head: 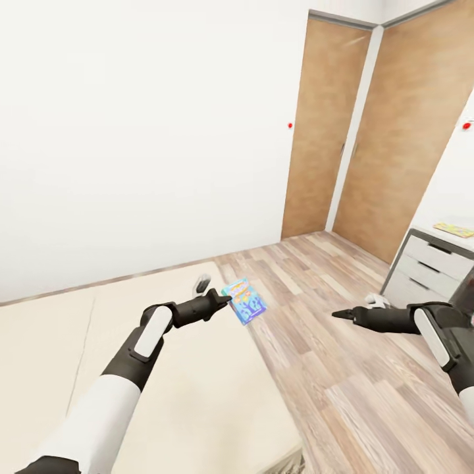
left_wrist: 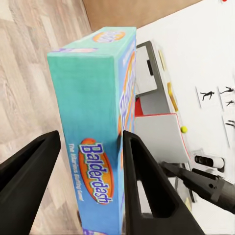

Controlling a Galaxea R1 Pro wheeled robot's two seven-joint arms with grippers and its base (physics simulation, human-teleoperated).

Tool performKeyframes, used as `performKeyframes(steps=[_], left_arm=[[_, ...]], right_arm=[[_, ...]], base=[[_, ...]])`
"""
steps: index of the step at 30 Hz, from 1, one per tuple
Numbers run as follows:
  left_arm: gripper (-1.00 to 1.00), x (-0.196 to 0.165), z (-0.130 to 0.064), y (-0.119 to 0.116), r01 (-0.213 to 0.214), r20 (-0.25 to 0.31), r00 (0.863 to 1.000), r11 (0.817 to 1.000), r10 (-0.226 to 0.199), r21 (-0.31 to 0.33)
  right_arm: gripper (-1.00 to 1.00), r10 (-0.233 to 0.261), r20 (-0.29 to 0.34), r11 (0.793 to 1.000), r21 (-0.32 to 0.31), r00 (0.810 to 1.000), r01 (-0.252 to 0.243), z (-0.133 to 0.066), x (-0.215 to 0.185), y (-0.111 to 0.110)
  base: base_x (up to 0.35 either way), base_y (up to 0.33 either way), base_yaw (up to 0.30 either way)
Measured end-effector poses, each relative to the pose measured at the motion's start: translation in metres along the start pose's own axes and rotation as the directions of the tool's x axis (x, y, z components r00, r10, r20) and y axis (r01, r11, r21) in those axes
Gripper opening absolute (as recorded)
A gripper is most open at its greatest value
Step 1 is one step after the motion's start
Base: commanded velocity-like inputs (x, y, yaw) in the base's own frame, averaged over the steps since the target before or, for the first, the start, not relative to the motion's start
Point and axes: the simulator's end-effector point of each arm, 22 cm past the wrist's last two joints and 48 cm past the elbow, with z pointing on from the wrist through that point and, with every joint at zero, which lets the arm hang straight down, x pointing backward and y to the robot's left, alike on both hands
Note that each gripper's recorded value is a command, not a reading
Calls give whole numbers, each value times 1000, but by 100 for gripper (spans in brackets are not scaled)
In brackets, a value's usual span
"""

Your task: Put all the toys in the child's room - the three board games (two on the bed and one on the table), the two jigsaw puzzles on the table, and the tennis ball on the table - inside the toy box on the table in the child's room.

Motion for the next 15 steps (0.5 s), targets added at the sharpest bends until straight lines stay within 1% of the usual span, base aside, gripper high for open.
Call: performKeyframes(steps=[2, 4, 6, 7, 8, 9, 11, 15], left_arm=[[-100, -5, -4, 1, 18, 6, 1000, 1000, -18, -1], [-100, -7, -6, -1, 26, 7, 1000, 1000, -26, 0], [-100, -9, -10, -1, 37, 4, 999, 999, -37, -1], [-100, -11, -12, -1, 46, 4, 999, 999, -46, -2], [-100, -11, -13, -3, 46, 4, 999, 999, -46, -1], [-100, -13, -15, -3, 51, 4, 999, 999, -51, -2], [-100, -14, -16, -5, 54, 3, 999, 999, -54, -2], [-100, -17, -20, -9, 54, 4, 999, 999, -54, -4]], right_arm=[[100, -2, -2, 1000, -4, 1000, 2, 0, 0, 4], [100, -1, -4, 1000, -7, 1000, 1, 0, 0, 7], [100, 2, -9, 1000, -19, 1000, -2, 4, 2, 15], [100, 3, -12, 999, -35, 1000, -4, 10, 4, 24], [100, 3, -12, 999, -34, 1000, -3, 9, 3, 25], [100, 2, -15, 999, -44, 1000, -3, 13, 4, 32], [100, 0, -19, 999, -48, 1000, -1, 14, 5, 38], [100, -3, -24, 999, -51, 1000, 2, 14, 6, 45]], base=[[0, 0, -283], [0, 0, -283], [0, 0, -283], [0, 0, -283], [0, 0, -283], [0, 0, -283], [0, 0, -283], [0, 0, -283]])
